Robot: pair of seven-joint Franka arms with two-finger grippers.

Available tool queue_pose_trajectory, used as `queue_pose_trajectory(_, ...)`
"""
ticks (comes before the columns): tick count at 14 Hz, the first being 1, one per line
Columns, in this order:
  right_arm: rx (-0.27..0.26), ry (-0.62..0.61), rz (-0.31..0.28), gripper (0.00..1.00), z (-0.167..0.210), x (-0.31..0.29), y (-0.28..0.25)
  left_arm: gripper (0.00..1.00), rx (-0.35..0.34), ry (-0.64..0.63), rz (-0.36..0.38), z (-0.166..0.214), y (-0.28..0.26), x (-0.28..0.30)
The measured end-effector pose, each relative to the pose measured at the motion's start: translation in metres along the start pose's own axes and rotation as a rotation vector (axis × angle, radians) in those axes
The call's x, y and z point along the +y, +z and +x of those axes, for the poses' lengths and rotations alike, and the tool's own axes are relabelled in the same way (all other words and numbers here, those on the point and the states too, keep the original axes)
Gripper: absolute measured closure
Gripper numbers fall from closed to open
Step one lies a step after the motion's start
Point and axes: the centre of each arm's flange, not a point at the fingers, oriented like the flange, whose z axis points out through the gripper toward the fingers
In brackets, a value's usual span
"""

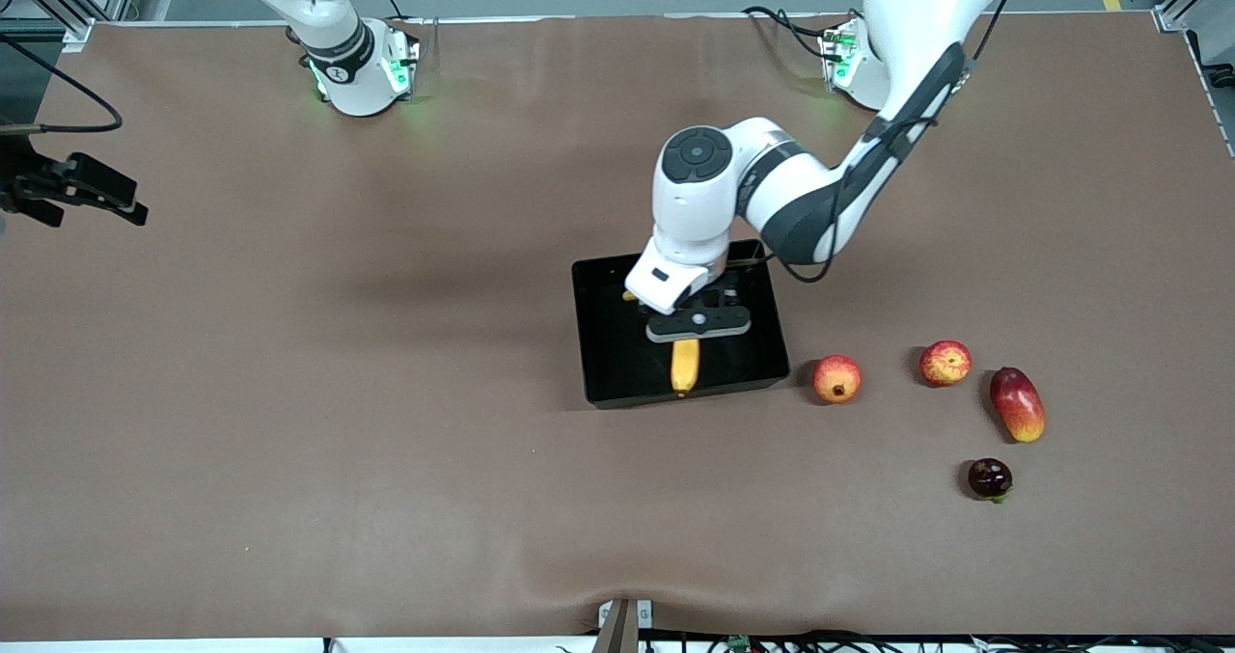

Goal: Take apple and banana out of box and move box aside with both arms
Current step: 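Carry the banana out of the box while the right gripper approaches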

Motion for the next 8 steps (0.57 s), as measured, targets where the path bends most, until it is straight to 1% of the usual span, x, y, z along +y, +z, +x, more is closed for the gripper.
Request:
queue_pose_trajectory(4,-0.026,-0.073,-0.004,0.0,0.021,-0.042,0.03,0.63,-0.061,0.081,0.051,0.058,-0.014,-0.093)
queue_pose_trajectory(6,-0.017,-0.108,-0.005,0.0,0.034,-0.064,0.045,0.63,-0.094,0.125,0.063,0.081,-0.011,-0.142)
queue_pose_trajectory(8,-0.001,-0.156,-0.007,0.0,0.047,-0.094,0.062,0.63,-0.124,0.162,0.075,0.096,0.002,-0.186)
